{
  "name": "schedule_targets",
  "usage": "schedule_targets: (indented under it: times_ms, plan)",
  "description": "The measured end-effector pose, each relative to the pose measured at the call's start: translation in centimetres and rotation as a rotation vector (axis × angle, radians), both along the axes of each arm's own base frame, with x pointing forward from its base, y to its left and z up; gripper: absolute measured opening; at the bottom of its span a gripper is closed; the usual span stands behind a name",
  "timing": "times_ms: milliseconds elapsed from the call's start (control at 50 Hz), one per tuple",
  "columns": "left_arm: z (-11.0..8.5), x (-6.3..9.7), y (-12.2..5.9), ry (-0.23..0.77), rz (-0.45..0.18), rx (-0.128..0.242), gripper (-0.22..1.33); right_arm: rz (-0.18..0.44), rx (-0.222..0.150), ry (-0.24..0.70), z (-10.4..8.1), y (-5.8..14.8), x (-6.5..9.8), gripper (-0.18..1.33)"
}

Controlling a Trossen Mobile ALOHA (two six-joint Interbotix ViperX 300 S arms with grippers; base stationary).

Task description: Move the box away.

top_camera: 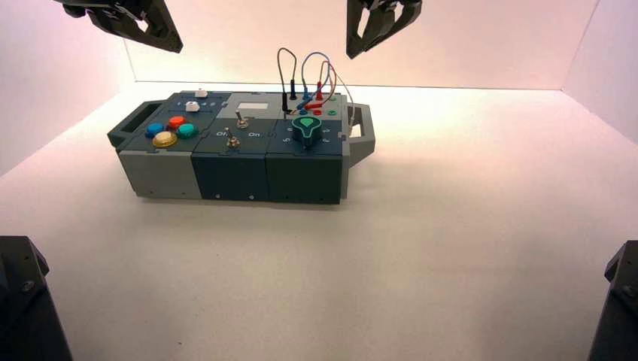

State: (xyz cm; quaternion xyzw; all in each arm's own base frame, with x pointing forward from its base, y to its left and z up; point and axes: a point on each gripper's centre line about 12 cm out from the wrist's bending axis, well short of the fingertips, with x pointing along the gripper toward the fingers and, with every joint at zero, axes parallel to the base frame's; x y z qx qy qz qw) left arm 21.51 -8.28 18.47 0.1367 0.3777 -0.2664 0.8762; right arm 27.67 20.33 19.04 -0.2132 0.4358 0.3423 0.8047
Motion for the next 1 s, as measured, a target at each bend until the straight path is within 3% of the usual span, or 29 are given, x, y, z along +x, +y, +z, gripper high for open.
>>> schedule_targets:
  times_ms: [420, 520, 620, 740, 860, 920, 1000]
  plan:
    - [0.0, -0.3, 0.1, -0.01, 0.002, -0.002, 0.32, 0.002, -0.017, 0.029, -0.5, -0.1, -0.2, 0.82]
    - [0.5, -0.4, 0.1, -0.027, 0.003, -0.007, 0.32, 0.011, -0.038, 0.066, -0.4, -0.2, -0.5, 0.64]
    - [1.3, -0.7, 0.1, -0.038, 0.001, -0.024, 0.31, 0.019, -0.051, 0.092, 0.2, 0.0, -0.5, 0.6]
    - [3.6, -1.7, -0.1, -0.064, -0.02, -0.064, 0.3, 0.026, -0.065, 0.126, 1.1, 0.1, -0.5, 0.37]
    - [4.6, -2.6, 0.0, -0.077, -0.03, -0.085, 0.13, 0.028, -0.079, 0.157, 1.3, 0.0, -0.7, 0.31]
    - [5.0, -3.1, 0.4, -0.07, -0.01, -0.1, -0.07, 0.019, -0.08, 0.172, 1.2, -0.1, -0.9, 0.3]
    - [5.0, -3.2, 1.2, -0.048, 0.035, -0.108, -0.14, 0.003, -0.076, 0.181, 1.2, 0.0, -0.9, 0.25]
